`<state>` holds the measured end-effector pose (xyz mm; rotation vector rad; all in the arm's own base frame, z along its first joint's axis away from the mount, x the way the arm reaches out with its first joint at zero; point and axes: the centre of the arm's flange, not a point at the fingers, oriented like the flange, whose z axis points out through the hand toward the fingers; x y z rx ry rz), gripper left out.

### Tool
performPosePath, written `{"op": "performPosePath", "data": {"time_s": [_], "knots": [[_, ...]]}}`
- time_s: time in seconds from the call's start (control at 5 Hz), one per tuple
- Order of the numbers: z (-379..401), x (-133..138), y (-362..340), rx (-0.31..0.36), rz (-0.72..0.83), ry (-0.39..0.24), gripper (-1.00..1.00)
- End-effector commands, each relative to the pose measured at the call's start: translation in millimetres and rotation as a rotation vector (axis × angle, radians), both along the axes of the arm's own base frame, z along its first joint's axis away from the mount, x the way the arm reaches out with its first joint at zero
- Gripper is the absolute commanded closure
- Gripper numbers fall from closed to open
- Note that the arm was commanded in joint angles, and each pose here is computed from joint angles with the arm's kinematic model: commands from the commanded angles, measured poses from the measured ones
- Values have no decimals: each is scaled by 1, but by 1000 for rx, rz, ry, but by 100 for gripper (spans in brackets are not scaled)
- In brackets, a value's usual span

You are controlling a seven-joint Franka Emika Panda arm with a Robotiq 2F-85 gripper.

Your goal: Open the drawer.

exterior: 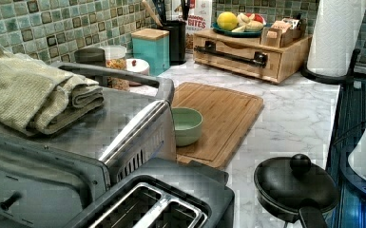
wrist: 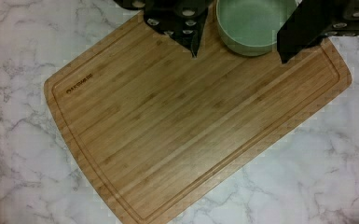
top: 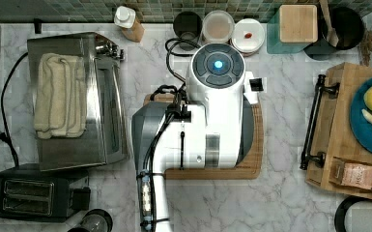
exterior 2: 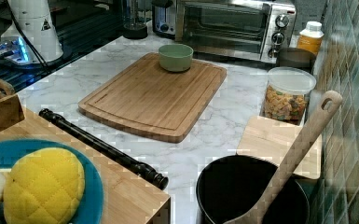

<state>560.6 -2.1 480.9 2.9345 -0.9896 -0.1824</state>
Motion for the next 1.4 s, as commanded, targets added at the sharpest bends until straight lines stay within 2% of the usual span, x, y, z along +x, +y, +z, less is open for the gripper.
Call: {"op": "performPosePath", "data": {"time_s": [0.2,0.4,0.8,1.2,1.4], "knots": [[2,6,-6,-14,-2,-45,-100],[-3,2,-36,-3,64,-3,-100],[-11,2,-104,-10,99,27,-100],[-21,-1,-161,-65,226,-16,-100],[-28,0,-187,-90,267,-14,-100]]}}
